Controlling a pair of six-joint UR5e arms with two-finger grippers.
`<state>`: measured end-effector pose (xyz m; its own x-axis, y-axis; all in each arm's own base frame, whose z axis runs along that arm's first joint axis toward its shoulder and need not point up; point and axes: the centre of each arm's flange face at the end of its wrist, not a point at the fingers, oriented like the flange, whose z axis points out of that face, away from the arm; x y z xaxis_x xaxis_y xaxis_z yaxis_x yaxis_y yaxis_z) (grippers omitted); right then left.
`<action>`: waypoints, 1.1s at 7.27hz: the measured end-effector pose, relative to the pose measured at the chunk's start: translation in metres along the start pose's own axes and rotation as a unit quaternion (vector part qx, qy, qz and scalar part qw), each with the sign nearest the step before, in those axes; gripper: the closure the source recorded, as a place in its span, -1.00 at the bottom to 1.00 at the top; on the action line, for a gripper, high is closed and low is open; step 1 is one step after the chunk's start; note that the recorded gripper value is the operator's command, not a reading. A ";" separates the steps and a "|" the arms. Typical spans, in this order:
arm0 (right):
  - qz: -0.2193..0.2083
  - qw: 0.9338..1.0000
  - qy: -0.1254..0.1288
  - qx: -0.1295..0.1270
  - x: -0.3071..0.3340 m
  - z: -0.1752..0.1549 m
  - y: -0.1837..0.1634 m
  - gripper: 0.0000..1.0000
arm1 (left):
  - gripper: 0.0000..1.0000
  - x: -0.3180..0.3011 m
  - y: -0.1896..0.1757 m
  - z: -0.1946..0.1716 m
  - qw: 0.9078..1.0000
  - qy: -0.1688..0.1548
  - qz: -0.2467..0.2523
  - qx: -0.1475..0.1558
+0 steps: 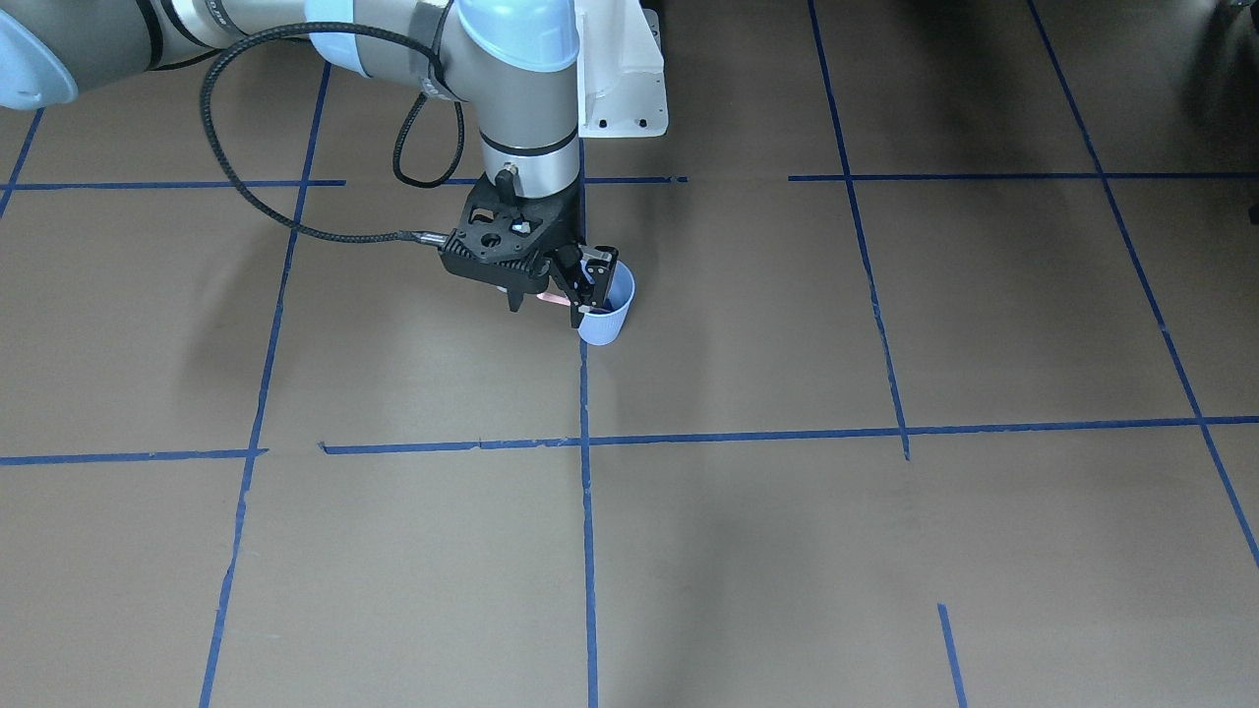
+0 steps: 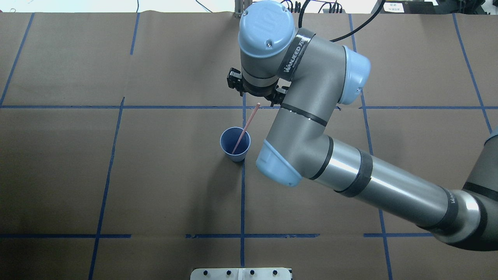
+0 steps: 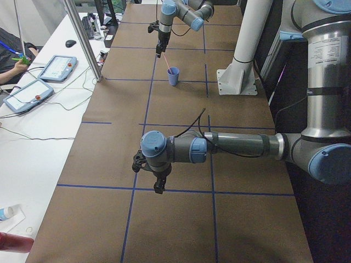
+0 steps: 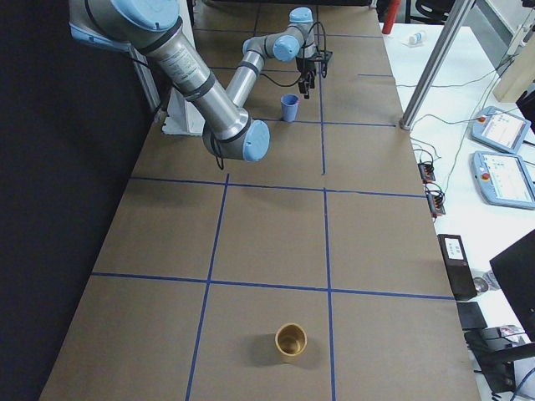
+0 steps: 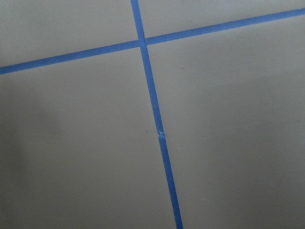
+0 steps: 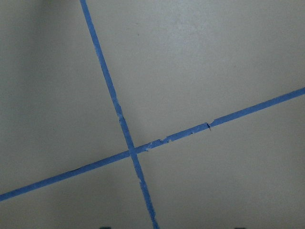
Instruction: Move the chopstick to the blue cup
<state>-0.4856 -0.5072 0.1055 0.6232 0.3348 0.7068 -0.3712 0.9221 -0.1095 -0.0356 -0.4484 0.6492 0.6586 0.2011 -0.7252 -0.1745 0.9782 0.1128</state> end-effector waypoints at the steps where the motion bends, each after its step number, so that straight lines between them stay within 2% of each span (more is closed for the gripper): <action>1: -0.013 1.000 -0.003 -0.019 0.013 -0.009 -0.026 -1.00 | -1.00 0.000 0.000 0.000 1.000 0.000 0.000 0.000; 2: -0.035 0.999 -0.005 -0.039 0.039 -0.015 -0.058 -1.00 | -1.00 0.000 0.000 0.000 1.000 0.001 0.001 0.000; 4: -0.102 0.993 -0.001 -0.058 0.120 -0.014 -0.118 -1.00 | -1.00 -0.002 0.000 0.002 1.000 0.000 -0.001 -0.002; 6: -0.173 0.982 0.004 -0.073 0.234 -0.015 -0.180 -1.00 | -1.00 -0.005 0.002 0.004 1.000 -0.002 -0.004 -0.006; 8: -0.240 0.967 0.008 -0.088 0.369 -0.018 -0.230 -1.00 | -1.00 -0.007 0.005 0.006 1.000 -0.003 -0.008 -0.008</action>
<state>-0.1581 -0.5921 0.3785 0.7053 -0.1387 0.6952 0.0852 0.9901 0.1111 -0.0369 -0.4450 0.6588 0.6652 0.1866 -0.7230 -0.1760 0.9802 0.0910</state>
